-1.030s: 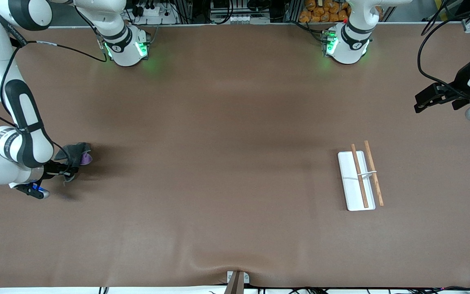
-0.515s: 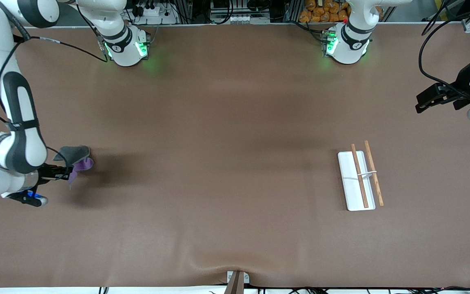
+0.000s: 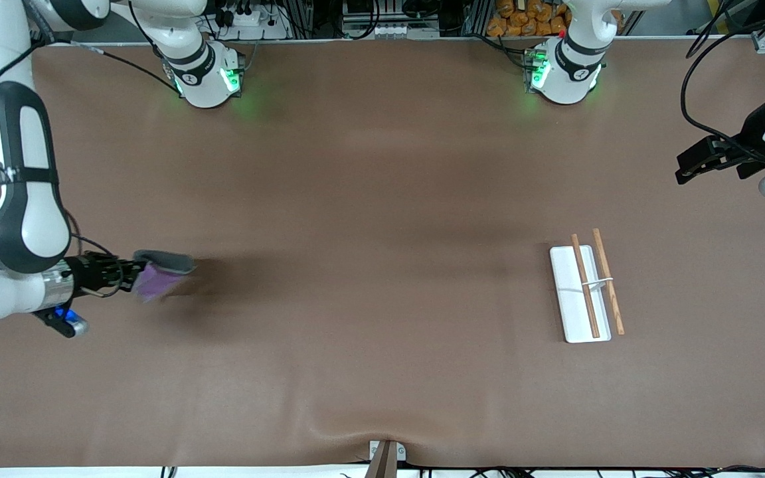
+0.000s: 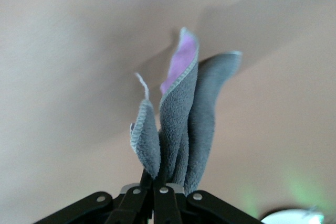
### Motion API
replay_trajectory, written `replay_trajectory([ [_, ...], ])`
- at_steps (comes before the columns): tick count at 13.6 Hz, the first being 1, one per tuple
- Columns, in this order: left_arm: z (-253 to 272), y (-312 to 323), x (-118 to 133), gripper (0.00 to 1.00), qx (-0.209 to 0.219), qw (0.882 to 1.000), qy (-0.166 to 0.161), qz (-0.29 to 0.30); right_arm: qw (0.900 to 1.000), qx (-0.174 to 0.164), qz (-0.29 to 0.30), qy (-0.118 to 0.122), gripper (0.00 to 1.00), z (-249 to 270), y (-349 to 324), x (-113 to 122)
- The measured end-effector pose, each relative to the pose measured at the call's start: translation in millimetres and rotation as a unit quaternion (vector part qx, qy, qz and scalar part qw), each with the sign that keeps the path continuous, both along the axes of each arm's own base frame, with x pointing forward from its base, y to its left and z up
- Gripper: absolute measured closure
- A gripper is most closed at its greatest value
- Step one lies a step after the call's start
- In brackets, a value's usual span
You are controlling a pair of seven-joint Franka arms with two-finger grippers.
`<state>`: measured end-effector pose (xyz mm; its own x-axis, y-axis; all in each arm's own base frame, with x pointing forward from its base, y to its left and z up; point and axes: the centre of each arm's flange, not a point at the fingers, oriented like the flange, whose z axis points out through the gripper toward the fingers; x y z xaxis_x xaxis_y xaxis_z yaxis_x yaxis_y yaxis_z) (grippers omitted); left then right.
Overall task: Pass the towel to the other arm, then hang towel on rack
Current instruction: 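Lift the towel with the right gripper while the left gripper approaches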
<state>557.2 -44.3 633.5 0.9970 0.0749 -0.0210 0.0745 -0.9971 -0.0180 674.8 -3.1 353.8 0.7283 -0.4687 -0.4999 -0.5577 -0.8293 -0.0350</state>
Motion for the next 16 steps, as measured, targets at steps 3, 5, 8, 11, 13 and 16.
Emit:
replay_trajectory([
  [3,0,0,0,0.00,0.000,1.000,0.000,0.000,0.997,0.040,-0.064,0.023,0.98,23,66,-2],
  [5,0,-1,0,0.00,-0.003,1.000,0.000,0.000,0.991,0.067,-0.103,0.049,0.98,32,113,-5],
  [8,1,-3,0,0.00,-0.052,0.999,0.002,0.010,0.981,0.094,-0.158,0.065,0.98,45,177,-6],
  [11,-1,-4,8,0.00,-0.087,0.994,-0.008,0.059,0.970,0.113,-0.204,0.064,0.98,61,236,-8],
  [13,-12,-20,20,0.00,-0.129,0.985,-0.005,0.118,0.961,0.134,-0.233,0.070,0.98,76,268,-11],
  [16,-43,-55,48,0.00,-0.183,0.966,0.002,0.184,0.944,0.170,-0.271,0.080,0.98,105,293,-13],
])
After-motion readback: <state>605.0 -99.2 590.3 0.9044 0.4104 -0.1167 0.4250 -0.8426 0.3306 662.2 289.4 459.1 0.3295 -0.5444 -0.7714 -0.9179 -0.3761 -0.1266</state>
